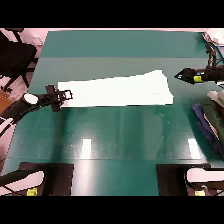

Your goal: Fold the shirts.

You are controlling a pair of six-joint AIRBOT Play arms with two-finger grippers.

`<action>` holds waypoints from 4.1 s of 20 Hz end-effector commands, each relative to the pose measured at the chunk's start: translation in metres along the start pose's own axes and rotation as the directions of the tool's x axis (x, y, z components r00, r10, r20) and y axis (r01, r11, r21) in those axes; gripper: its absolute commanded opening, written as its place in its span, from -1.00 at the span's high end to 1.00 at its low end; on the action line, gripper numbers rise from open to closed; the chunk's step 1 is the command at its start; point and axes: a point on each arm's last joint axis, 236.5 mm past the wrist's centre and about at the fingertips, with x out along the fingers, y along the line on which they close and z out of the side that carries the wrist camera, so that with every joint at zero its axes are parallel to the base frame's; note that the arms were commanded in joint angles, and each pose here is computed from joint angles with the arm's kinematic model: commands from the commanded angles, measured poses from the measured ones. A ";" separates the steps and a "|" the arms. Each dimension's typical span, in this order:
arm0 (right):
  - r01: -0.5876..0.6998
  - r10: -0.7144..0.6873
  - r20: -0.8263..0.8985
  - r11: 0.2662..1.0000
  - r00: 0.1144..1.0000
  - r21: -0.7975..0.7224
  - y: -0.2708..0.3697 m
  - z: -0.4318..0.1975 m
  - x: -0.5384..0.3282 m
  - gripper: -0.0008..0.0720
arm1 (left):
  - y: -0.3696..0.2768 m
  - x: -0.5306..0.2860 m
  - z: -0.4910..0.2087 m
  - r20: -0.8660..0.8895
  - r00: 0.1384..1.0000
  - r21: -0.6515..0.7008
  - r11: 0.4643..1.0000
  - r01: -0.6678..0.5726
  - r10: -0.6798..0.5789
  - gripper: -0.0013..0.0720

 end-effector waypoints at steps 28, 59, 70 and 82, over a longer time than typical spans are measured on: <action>-0.003 0.003 0.004 1.000 1.000 0.005 0.000 0.001 -0.001 -0.14 | 0.033 0.001 -0.009 -0.051 0.989 0.020 0.990 -0.139 0.140 0.90; -0.040 0.046 -0.148 0.998 0.988 0.041 -0.003 -0.036 0.004 -0.67 | 0.022 -0.056 0.145 0.346 0.932 -0.904 0.226 0.362 -0.110 0.91; -0.078 0.083 -0.206 0.996 0.975 0.031 -0.023 -0.011 0.035 -0.99 | -0.037 0.032 0.207 0.348 0.884 -0.938 -0.121 0.326 -0.311 0.91; -0.151 0.138 -0.301 0.988 0.944 -0.019 -0.050 -0.022 0.081 -0.99 | -0.069 0.052 0.201 0.243 0.899 -0.970 -0.075 0.231 -0.364 0.91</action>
